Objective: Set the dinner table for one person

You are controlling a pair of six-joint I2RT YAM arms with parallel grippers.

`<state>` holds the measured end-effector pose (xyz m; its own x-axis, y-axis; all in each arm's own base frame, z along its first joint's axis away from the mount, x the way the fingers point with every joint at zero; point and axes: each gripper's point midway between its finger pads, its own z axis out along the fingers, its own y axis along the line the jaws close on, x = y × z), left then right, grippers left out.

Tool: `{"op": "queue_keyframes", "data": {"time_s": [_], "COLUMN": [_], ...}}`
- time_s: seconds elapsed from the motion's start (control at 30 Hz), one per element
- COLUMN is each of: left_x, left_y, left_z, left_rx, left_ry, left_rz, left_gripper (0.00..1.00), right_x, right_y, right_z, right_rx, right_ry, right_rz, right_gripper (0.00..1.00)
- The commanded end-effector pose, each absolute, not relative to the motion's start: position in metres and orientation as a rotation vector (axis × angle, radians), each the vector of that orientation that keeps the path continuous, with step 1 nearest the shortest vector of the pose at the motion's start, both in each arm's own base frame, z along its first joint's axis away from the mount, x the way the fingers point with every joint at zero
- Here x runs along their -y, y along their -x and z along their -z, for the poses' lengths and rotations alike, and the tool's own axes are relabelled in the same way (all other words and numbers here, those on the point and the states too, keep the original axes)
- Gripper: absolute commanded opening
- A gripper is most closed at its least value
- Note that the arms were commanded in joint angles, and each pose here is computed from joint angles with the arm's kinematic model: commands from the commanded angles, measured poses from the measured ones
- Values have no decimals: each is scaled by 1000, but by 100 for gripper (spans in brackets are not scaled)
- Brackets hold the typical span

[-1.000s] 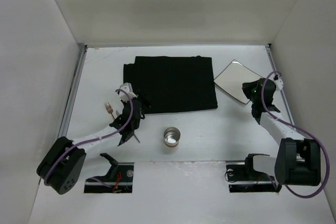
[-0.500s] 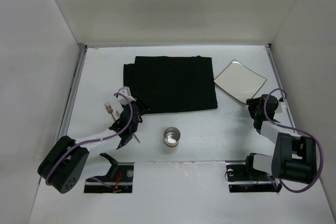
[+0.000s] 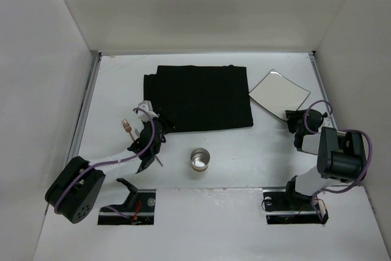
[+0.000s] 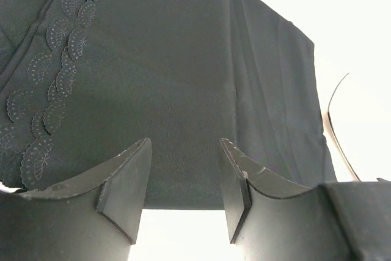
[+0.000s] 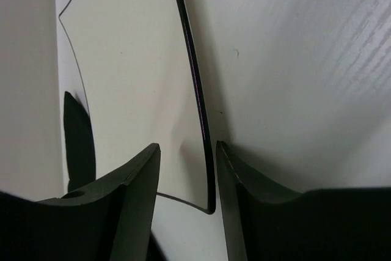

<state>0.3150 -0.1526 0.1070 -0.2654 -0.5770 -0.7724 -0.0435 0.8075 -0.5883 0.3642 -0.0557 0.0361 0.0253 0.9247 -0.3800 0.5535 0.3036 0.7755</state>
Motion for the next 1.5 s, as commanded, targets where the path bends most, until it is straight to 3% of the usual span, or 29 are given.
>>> {"op": "queue_keyframes", "data": {"time_s": [0.0, 0.37, 0.47, 0.6, 0.7, 0.87, 1.07, 1.17, 1.47], "left_x": [153, 156, 155, 153, 155, 155, 152, 152, 149], "left_y": [-321, -323, -323, -323, -323, -323, -322, -321, -323], "left_z": [-124, -123, -123, -127, -126, -126, -128, -129, -128], "left_rx": [-1715, -1721, -1717, -1703, -1705, -1707, -1699, -1695, -1693], "left_ry": [499, 484, 481, 475, 467, 466, 471, 466, 471], "left_rz": [589, 574, 557, 536, 531, 529, 530, 534, 515], "left_gripper": [45, 45, 45, 45, 45, 45, 45, 45, 45], "right_x": [61, 63, 59, 47, 40, 44, 47, 48, 43], "right_y": [-366, -376, -373, -369, -371, -376, -385, -390, -398], "right_z": [-34, -11, -13, -10, -10, -9, -10, -31, -167], "right_rx": [-1595, -1562, -1572, -1630, -1669, -1678, -1665, -1591, -1288], "right_ry": [-1398, -1479, -1466, -1465, -1452, -1459, -1454, -1377, -1076], "right_rz": [-575, -838, -855, -838, -835, -807, -835, -865, -1072], "right_gripper": [48, 41, 42, 51, 51, 44, 15, 7, 3]}}
